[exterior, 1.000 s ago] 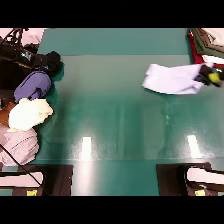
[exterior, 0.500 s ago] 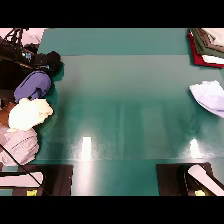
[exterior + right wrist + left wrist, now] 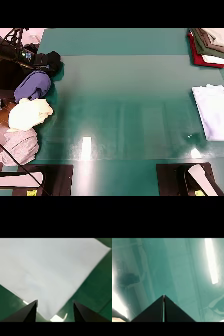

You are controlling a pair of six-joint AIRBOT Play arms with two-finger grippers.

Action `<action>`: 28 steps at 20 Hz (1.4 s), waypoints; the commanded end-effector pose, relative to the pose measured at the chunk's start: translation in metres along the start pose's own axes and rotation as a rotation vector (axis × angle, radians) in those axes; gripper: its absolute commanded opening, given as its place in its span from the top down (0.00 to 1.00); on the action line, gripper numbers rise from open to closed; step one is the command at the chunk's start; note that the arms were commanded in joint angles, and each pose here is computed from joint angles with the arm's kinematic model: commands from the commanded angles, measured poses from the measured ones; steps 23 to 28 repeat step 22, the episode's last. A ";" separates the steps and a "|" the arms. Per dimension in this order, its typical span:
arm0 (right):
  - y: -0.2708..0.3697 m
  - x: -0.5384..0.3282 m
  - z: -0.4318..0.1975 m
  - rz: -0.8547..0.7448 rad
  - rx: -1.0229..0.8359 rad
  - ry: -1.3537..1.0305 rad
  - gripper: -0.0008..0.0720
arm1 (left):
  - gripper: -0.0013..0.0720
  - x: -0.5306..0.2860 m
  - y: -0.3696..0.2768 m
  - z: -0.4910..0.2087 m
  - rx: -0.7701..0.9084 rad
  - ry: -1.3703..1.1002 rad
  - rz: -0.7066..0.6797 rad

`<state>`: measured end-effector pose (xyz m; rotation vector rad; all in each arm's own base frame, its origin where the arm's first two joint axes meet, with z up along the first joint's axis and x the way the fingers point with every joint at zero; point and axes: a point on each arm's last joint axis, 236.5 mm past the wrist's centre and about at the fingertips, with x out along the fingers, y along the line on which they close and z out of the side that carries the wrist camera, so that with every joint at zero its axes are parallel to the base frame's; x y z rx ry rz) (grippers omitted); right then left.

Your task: Fold the shirts.

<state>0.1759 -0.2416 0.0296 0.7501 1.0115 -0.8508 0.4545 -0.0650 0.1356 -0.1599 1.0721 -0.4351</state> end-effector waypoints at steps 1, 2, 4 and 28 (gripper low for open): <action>-0.020 -0.029 0.013 -0.108 -0.059 -0.017 0.29 | 0.95 0.000 0.000 0.003 0.004 -0.011 0.002; 0.000 -0.035 0.021 -0.041 -0.057 -0.043 0.29 | 0.95 0.000 0.000 0.003 0.004 -0.013 0.003; 0.052 -0.047 0.026 0.112 -0.087 -0.070 0.29 | 0.95 0.000 0.000 0.003 0.002 -0.014 0.003; 0.292 -0.135 -0.152 0.600 -0.914 0.026 0.97 | 0.95 0.000 0.002 0.011 -0.016 -0.046 0.009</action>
